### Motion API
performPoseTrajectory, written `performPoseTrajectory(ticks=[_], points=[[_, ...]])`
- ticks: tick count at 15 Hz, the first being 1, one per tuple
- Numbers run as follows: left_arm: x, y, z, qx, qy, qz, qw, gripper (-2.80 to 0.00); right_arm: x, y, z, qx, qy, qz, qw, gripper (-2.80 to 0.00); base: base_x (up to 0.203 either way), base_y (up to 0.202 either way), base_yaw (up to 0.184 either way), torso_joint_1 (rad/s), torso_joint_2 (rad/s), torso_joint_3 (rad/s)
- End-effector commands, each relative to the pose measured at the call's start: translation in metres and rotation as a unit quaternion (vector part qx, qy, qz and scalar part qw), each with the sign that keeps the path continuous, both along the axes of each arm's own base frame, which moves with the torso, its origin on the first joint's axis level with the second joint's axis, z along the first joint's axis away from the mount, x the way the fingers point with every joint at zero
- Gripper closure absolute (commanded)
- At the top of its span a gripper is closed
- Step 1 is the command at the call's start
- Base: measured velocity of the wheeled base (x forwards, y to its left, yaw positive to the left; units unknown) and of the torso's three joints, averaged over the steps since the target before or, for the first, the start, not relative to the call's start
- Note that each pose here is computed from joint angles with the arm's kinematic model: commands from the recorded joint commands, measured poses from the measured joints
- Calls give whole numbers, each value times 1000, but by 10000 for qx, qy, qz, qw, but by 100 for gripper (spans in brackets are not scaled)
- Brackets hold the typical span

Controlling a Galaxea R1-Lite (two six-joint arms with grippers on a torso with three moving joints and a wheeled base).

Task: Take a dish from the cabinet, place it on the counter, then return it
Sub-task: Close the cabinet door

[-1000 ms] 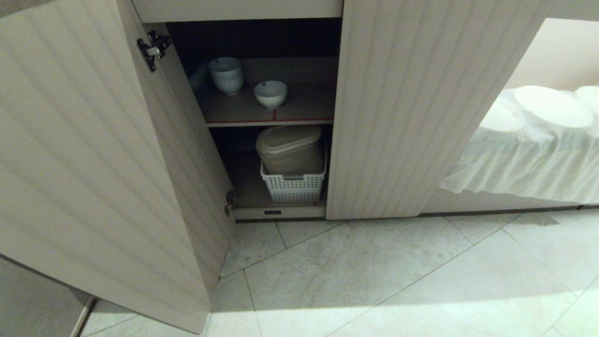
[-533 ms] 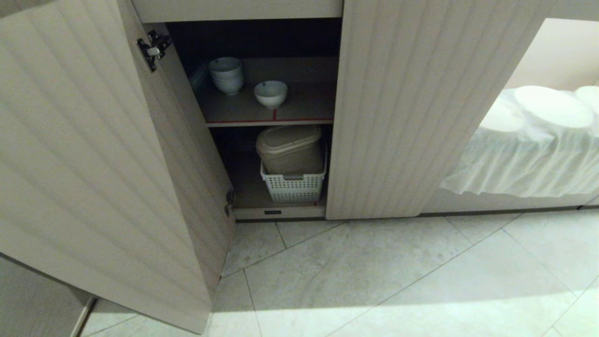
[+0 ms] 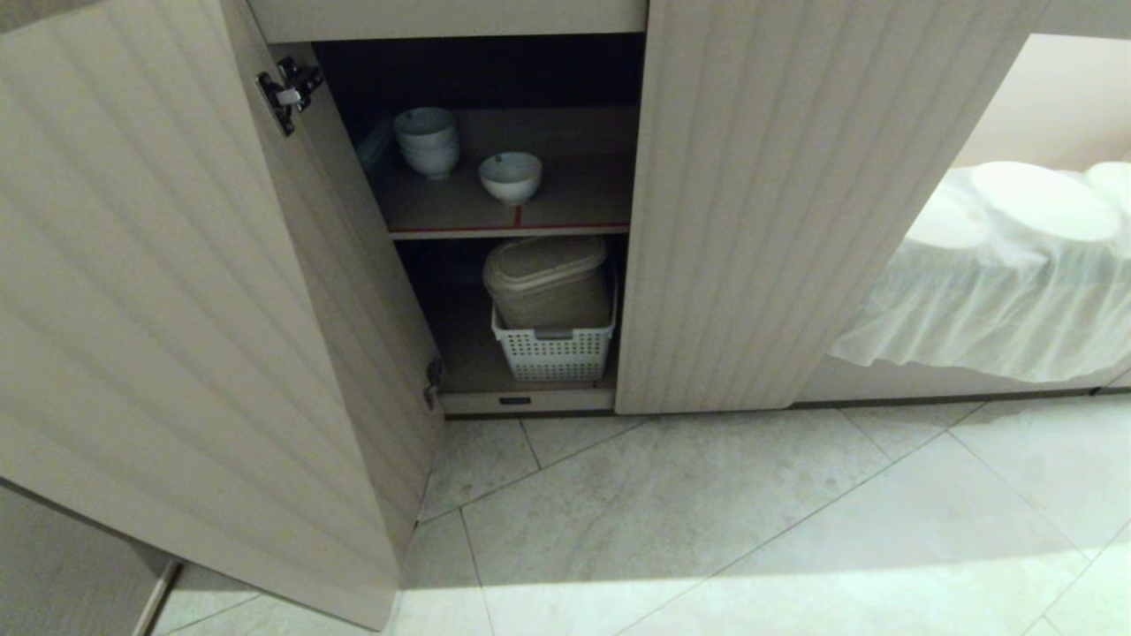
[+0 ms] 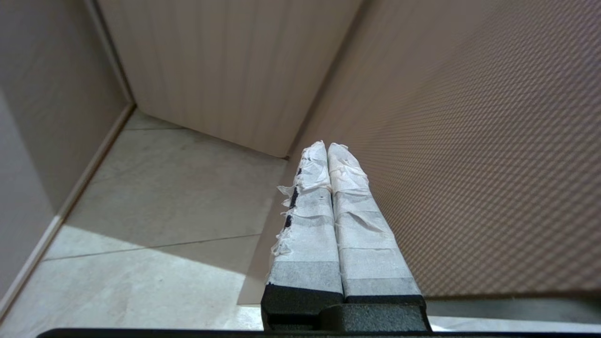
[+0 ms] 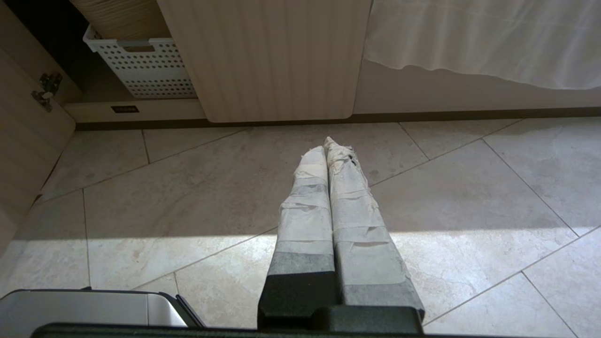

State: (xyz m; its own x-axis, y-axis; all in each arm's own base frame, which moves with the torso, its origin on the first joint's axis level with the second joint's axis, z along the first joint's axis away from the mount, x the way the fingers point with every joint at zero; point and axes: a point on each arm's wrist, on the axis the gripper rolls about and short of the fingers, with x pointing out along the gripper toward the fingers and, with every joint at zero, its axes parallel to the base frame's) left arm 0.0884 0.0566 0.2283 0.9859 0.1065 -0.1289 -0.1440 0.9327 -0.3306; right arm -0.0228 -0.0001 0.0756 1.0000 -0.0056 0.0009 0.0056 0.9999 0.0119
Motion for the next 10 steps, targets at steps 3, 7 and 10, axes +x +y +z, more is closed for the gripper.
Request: performPoseTrajectory(ticks=[3, 7, 10], points=[[1, -6, 1, 7, -36, -295, 9996, 0, 0, 0, 0, 2, -3, -2, 10000, 0, 0, 0, 0, 0, 0, 0], [2, -13, 0, -3, -48, -577, 9983, 0, 0, 0, 0, 8, -3, -2, 10000, 0, 0, 0, 0, 0, 0, 0], [2, -20, 1, -87, -107, -881, 9960, 0, 0, 0, 0, 2, -3, -2, 10000, 0, 0, 0, 0, 0, 0, 0]])
